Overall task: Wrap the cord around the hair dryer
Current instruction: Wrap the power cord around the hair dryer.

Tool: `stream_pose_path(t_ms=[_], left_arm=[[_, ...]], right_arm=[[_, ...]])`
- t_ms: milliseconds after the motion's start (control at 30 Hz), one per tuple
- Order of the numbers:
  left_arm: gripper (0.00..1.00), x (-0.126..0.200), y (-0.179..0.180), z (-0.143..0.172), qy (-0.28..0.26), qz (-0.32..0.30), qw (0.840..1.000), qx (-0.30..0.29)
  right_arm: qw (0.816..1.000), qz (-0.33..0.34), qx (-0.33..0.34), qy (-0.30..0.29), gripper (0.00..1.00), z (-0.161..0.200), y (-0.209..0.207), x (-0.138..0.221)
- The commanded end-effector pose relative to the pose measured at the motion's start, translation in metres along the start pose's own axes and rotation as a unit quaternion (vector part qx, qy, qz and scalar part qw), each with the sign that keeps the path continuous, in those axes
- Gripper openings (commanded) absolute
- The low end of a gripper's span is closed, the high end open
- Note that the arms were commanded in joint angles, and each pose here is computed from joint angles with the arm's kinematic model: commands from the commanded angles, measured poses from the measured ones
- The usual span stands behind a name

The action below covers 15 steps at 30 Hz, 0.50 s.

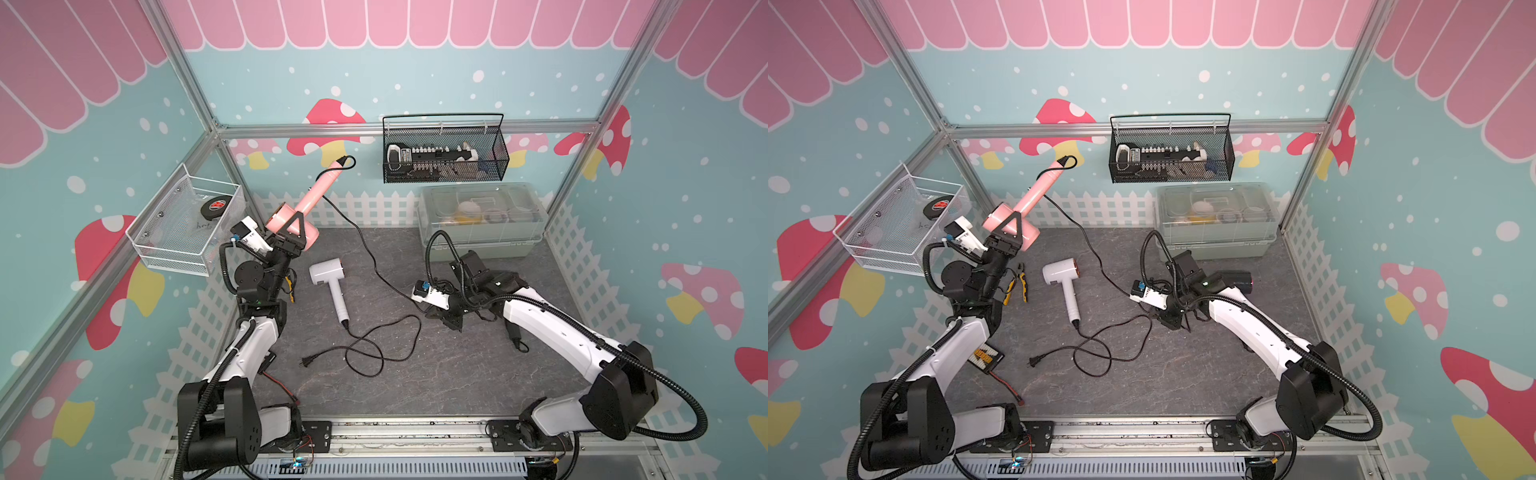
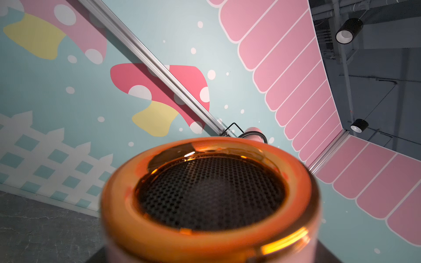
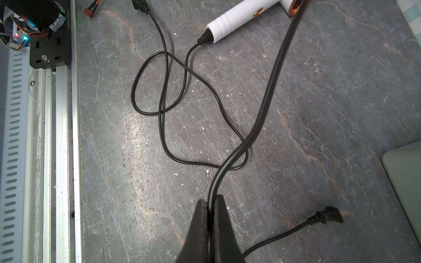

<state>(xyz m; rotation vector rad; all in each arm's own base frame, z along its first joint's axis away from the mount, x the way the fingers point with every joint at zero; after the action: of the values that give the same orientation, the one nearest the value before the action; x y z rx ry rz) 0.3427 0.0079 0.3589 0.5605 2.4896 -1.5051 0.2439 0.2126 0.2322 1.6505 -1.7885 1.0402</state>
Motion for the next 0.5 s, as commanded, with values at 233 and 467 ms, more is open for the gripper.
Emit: stream_pose_path(t_ms=[233,467], left_arm=[[0.00,-0.002,-0.014,-0.009,-0.006,-0.001,0.999,-0.035],[0.00,-0.004,-0.008,0.012,0.056,-0.091,0.990,-0.093]], right_arm=[[0.998,0.025,0.045,-0.027,0.00,-0.028,0.009,0.051],[0.987,0.092,0.112,-0.067,0.00,-0.066,0.016,0.127]])
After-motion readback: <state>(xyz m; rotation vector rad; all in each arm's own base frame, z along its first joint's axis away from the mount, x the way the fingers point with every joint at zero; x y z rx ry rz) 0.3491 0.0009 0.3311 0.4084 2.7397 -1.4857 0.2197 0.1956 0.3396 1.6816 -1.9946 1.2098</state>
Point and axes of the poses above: each gripper's point midway between its finger pads, its own x axis back along the fingers, its own y axis along the line the jaws close on, z = x × y, the point moved 7 cm from there along x, back along the fingers, and after that the axes turned 15 degrees about x, right-handed, at the moved point
